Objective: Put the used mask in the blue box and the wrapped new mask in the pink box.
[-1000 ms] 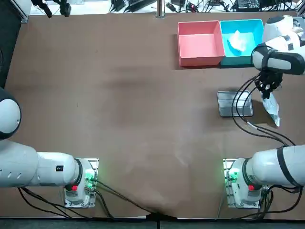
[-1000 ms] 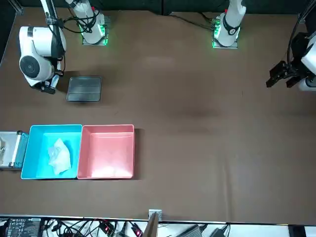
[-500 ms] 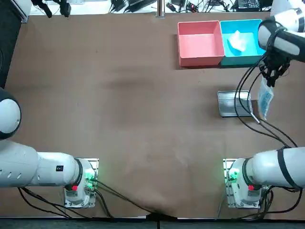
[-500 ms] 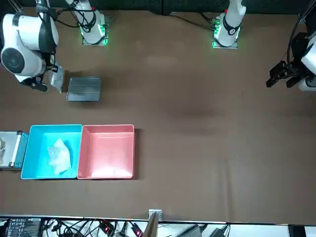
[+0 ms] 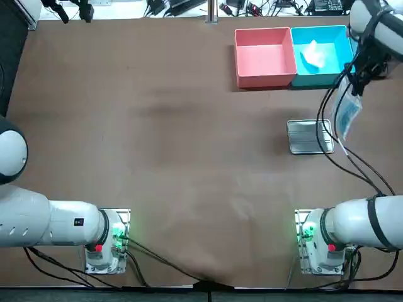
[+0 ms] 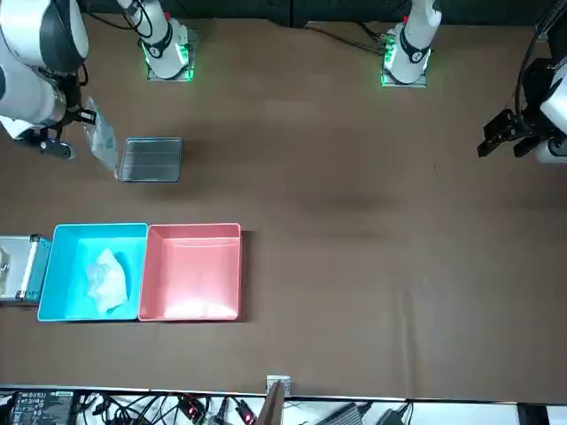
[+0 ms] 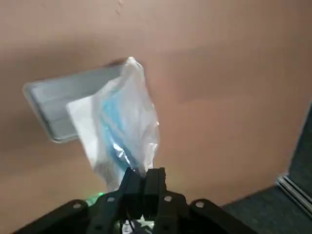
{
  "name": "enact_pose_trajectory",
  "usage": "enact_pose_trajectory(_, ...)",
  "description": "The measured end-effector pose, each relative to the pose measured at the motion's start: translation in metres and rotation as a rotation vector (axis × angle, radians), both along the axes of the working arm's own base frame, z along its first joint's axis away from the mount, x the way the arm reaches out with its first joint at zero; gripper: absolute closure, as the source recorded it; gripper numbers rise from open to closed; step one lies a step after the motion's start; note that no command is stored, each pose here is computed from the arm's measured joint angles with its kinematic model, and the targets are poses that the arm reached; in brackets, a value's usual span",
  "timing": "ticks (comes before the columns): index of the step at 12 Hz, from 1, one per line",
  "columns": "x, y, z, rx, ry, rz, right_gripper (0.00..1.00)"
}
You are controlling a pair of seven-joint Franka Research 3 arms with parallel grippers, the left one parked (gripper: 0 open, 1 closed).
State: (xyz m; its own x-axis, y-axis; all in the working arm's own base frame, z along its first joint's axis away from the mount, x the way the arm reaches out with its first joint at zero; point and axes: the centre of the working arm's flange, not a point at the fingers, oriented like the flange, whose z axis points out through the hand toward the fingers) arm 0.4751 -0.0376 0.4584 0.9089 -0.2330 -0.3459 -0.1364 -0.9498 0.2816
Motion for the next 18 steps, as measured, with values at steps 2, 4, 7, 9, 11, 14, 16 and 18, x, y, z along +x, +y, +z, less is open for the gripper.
enact_pose_trajectory(2,0.011,0.012,0.024,0.039,-0.058,0.001,0.99)
enact_pose_trajectory(4,0.027,0.028,0.065,0.095,-0.155,0.005,0.99)
enact_pose_trajectory(7,0.047,0.053,0.107,0.147,-0.258,-0.019,0.99)
enact_pose_trajectory(9,0.066,0.083,0.121,0.142,-0.309,-0.043,0.99)
enact_pose_trajectory(11,0.091,0.123,0.12,0.126,-0.364,-0.088,0.99)
enact_pose_trajectory(14,0.126,0.174,0.095,0.119,-0.433,-0.133,0.99)
enact_pose_trajectory(16,0.144,0.2,0.078,0.115,-0.463,-0.168,0.99)
enact_pose_trajectory(18,0.162,0.219,0.069,0.111,-0.483,-0.188,0.99)
